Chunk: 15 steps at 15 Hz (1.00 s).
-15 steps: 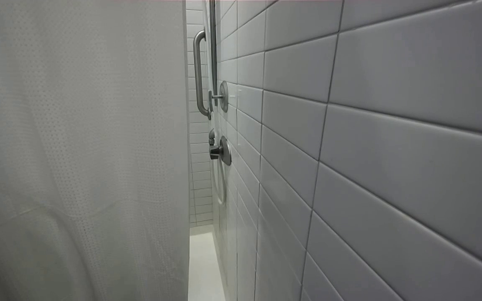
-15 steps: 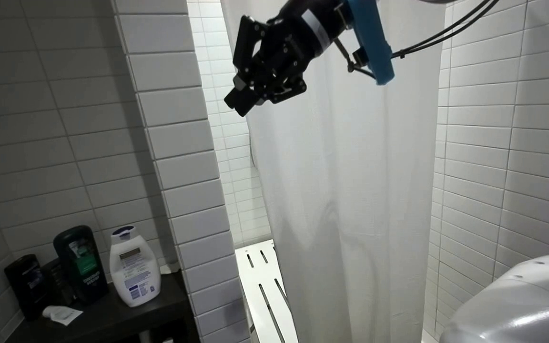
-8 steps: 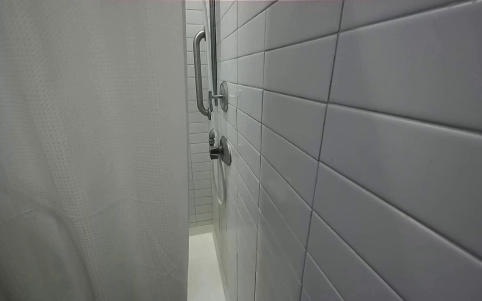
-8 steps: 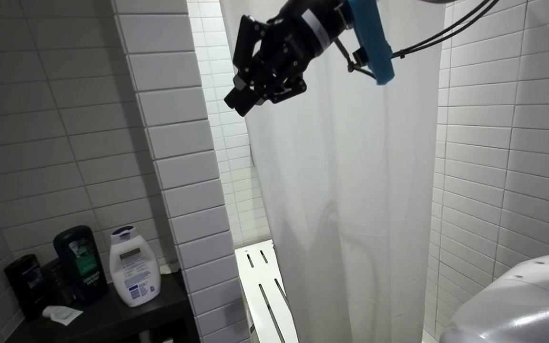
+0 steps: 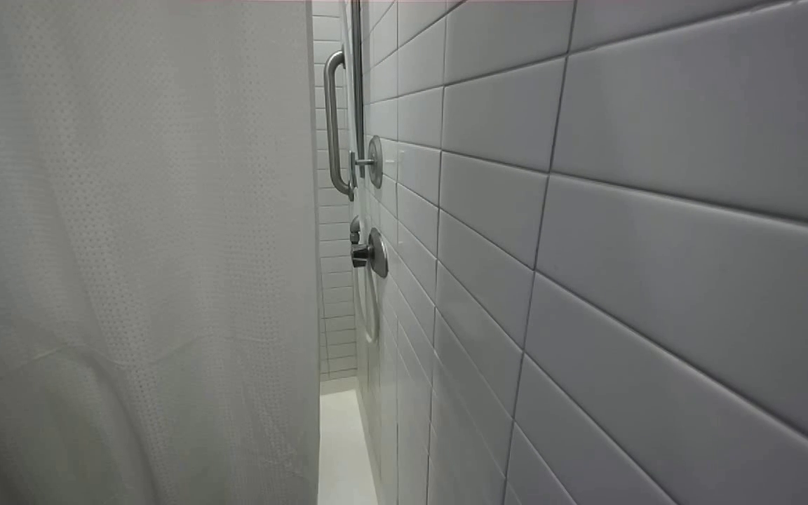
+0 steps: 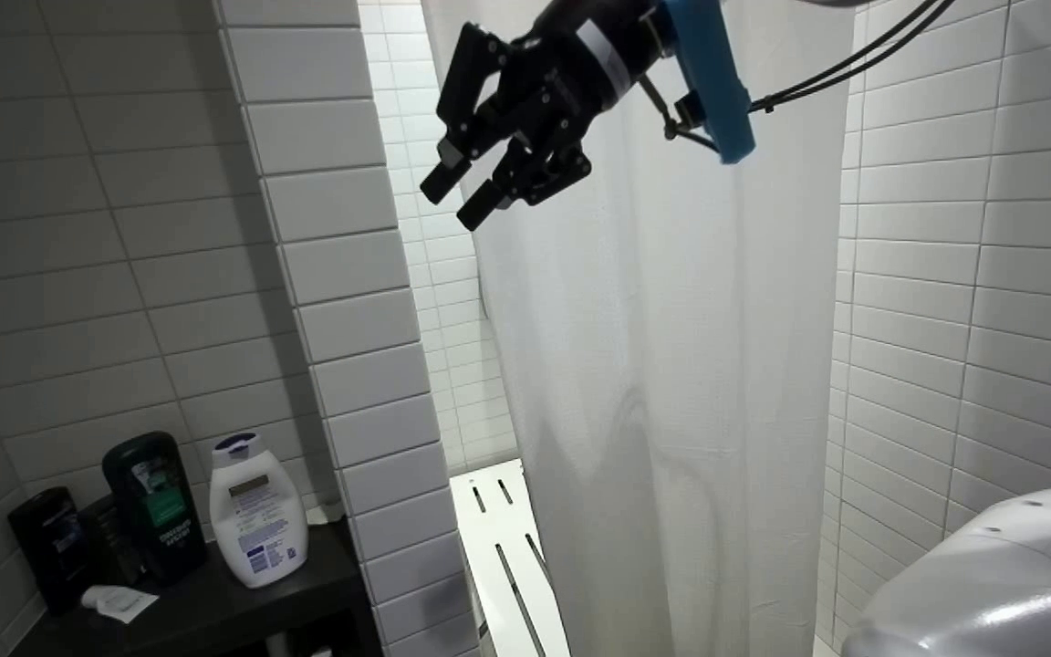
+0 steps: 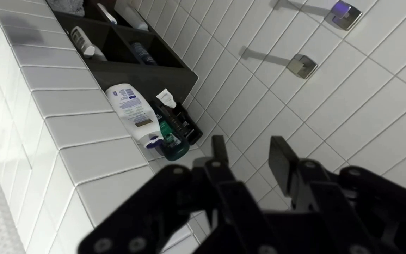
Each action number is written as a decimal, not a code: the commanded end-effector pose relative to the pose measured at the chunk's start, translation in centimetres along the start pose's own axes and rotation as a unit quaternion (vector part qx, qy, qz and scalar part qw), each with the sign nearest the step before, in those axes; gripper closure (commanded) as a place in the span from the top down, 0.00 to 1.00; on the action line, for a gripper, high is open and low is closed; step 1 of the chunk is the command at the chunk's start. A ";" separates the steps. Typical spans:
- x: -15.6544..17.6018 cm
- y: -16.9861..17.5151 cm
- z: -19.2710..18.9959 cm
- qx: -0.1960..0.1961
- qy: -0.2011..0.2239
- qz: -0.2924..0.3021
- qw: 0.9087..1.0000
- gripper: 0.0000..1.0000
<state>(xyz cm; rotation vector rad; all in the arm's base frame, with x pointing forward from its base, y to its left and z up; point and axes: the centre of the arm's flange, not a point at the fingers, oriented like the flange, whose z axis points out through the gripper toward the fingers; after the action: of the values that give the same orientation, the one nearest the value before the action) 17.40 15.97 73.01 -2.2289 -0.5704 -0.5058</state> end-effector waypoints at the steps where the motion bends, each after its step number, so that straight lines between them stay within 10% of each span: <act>1: 0.5 -0.9 0.1 0.012 -0.008 -0.010 1.000 0.16; 11: 1.6 3.5 2.2 -0.028 -0.029 0.046 0.998 0.00; 12: 1.8 3.9 2.5 -0.032 -0.031 0.049 0.998 0.26; 15: 2.3 5.3 3.5 -0.046 -0.050 0.066 0.995 0.37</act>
<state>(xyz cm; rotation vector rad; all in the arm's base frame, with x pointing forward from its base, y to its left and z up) 21.30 15.79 69.51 -2.3189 -0.4729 -0.4014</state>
